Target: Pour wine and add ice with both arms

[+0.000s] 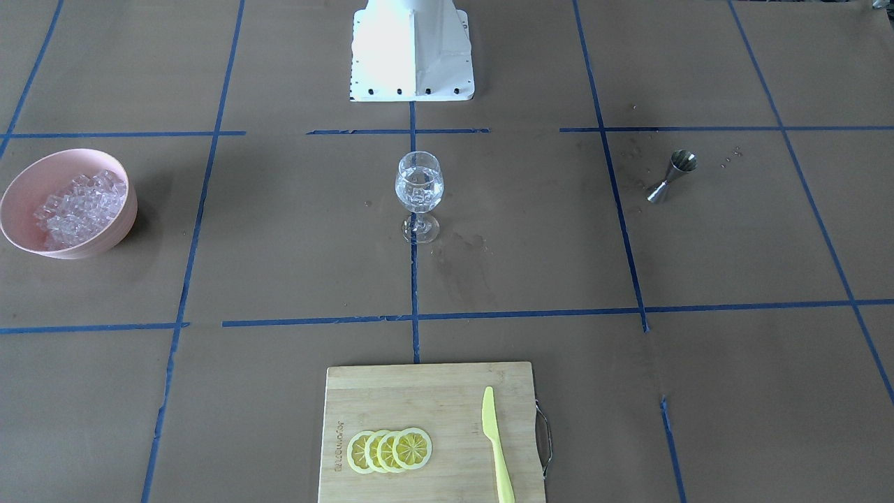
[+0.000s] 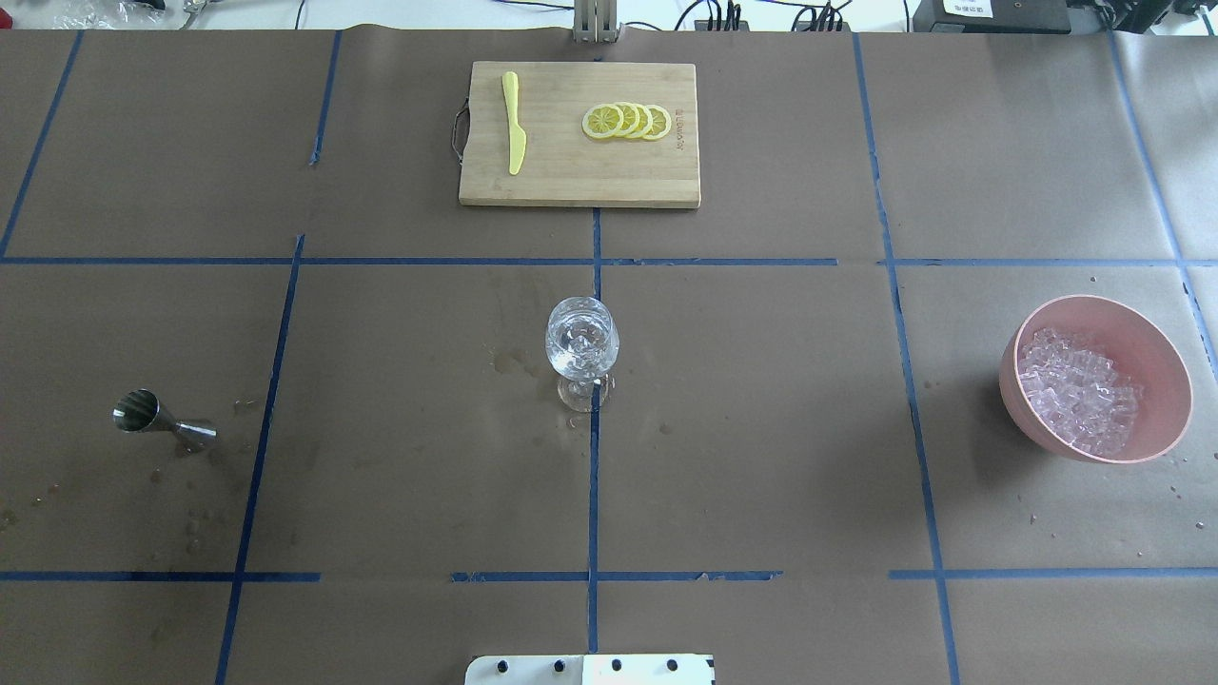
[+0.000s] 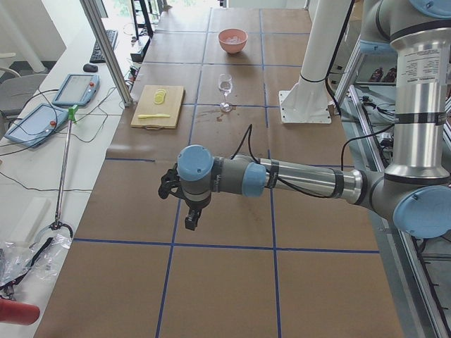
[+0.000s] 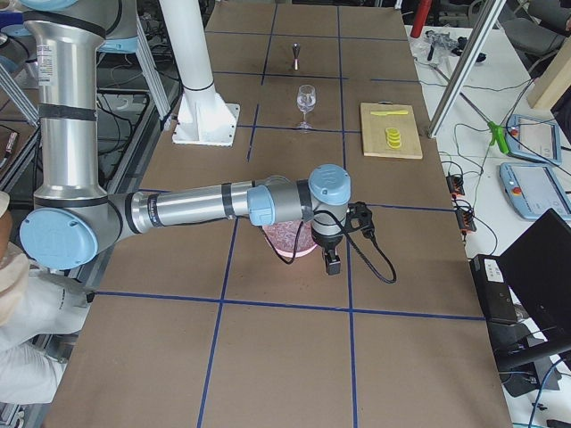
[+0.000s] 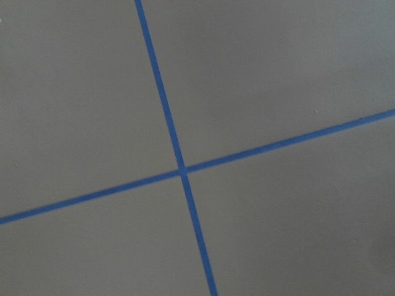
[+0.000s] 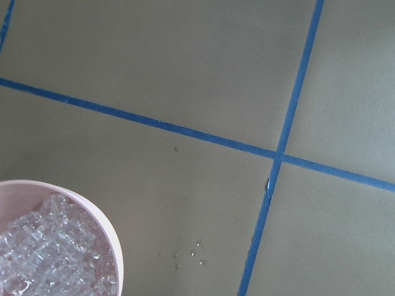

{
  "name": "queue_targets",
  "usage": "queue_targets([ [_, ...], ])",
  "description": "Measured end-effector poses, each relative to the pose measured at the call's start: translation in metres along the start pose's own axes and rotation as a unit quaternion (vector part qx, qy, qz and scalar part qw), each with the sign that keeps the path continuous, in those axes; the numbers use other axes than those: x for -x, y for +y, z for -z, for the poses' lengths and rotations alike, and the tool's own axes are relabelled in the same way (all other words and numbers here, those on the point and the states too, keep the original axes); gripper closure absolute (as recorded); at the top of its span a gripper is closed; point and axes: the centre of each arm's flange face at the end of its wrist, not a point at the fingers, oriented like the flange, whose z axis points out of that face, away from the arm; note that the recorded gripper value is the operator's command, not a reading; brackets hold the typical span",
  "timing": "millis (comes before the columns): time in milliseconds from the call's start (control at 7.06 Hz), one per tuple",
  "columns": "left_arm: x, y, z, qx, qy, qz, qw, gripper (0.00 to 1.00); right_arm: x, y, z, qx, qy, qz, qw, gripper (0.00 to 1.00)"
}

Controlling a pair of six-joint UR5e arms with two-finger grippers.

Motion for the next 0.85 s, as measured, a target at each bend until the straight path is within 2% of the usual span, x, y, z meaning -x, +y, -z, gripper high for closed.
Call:
queue_targets([
  [283,0.006,0.042,-0.011,-0.019,0.007,-0.024,0.9995,0.0,-0.006,0.002,-0.005,0.015,0.001,0.018,0.9997,0.0],
  [425,0.009,0.052,-0.011,-0.039,-0.015,-0.05,0.9979,0.0,-0.007,0.0,-0.004,0.016,0.002,0.02,0.9997,0.0],
  [567,0.014,0.058,-0.009,-0.057,-0.062,-0.072,0.9938,0.0,-0.006,-0.001,-0.004,0.015,0.002,0.019,0.9997,0.0],
  [709,0.019,0.057,-0.007,-0.061,-0.096,-0.077,0.9905,0.0,-0.007,0.001,-0.005,0.017,0.0,0.015,0.9997,0.0],
  [850,0.023,0.05,-0.006,-0.044,-0.108,-0.06,0.9913,0.0,-0.008,0.002,-0.006,0.018,-0.001,0.013,0.9998,0.0],
])
